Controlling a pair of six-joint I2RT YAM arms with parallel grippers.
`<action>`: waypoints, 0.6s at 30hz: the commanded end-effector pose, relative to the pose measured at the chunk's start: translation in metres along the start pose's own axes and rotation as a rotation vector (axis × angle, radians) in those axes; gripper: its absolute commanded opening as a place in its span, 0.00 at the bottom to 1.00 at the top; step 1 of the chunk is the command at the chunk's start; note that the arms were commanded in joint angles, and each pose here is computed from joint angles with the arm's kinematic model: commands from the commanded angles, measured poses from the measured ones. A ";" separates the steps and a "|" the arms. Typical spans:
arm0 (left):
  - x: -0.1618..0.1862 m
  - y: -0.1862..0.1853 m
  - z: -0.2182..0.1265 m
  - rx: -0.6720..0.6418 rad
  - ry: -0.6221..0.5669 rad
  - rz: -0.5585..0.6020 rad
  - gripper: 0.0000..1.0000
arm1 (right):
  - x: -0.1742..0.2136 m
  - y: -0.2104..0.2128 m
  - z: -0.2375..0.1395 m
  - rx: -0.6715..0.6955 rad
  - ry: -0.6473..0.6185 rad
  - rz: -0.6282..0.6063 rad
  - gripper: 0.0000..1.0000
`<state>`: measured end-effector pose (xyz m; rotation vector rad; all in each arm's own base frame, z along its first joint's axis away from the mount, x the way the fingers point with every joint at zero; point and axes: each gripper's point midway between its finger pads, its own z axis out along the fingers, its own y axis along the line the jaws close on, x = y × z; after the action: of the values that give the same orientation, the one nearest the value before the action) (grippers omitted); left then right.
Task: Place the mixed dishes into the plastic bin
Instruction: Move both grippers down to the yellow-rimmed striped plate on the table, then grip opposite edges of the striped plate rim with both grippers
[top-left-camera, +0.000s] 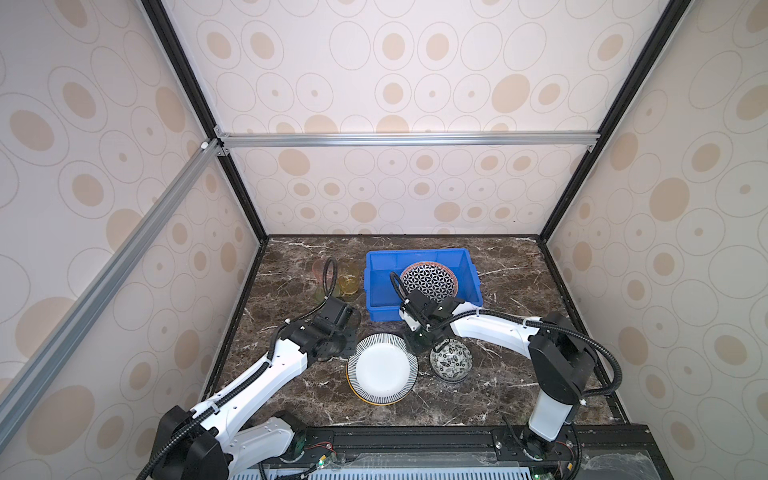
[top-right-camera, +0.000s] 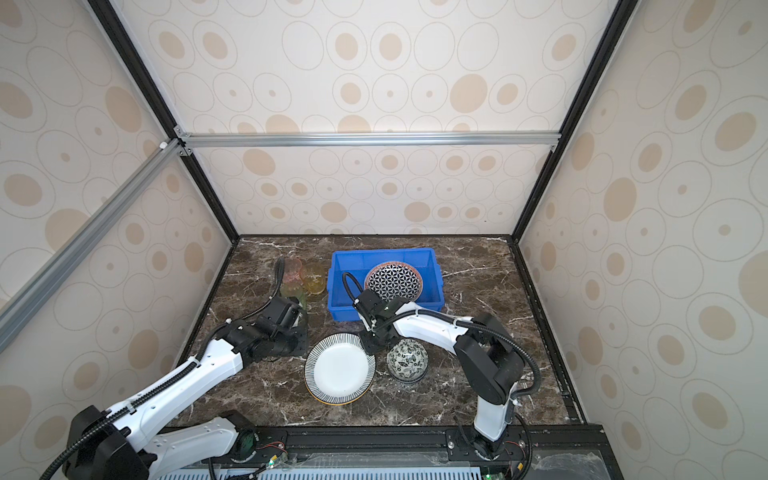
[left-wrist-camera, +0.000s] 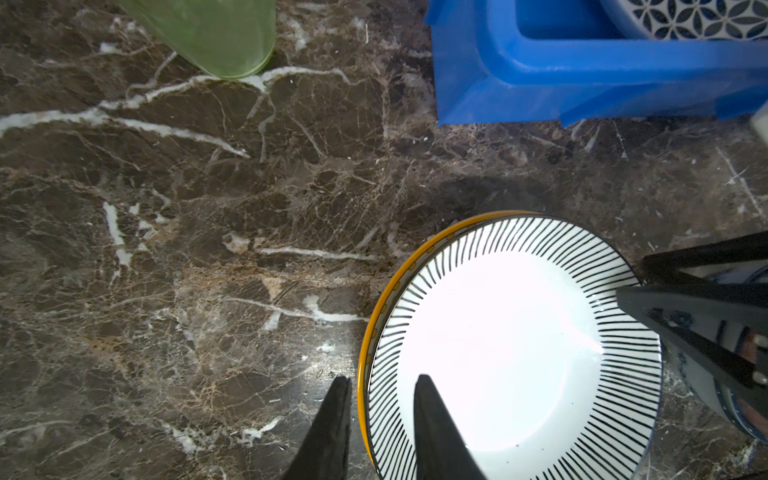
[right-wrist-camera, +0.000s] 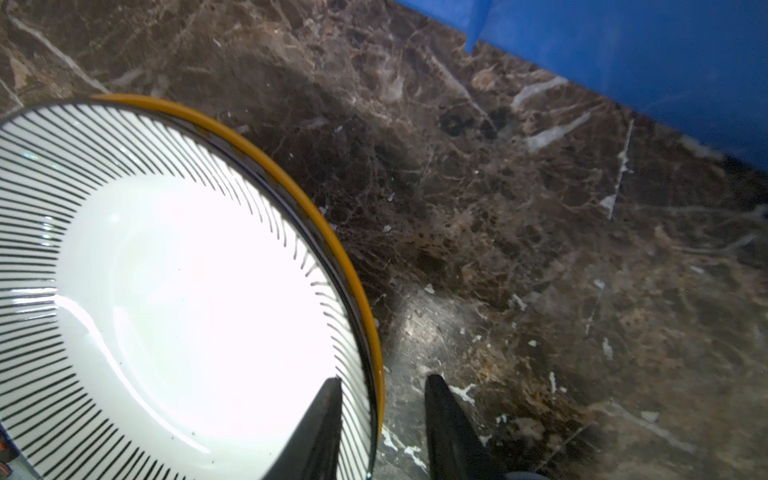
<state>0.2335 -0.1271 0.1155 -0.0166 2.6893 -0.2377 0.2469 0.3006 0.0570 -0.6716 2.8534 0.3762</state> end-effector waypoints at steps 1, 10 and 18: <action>0.000 -0.001 0.001 -0.002 0.002 -0.012 0.27 | 0.004 -0.003 0.004 0.035 0.025 -0.011 0.33; 0.005 0.002 0.004 -0.010 0.014 -0.014 0.27 | 0.004 -0.002 0.008 0.043 0.032 -0.021 0.26; 0.011 0.004 0.006 -0.012 0.023 -0.019 0.28 | 0.006 -0.004 0.009 0.060 0.037 -0.027 0.18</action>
<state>0.2291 -0.1247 0.1063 -0.0182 2.7130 -0.2240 0.2455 0.3053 0.0527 -0.7046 2.8503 0.3534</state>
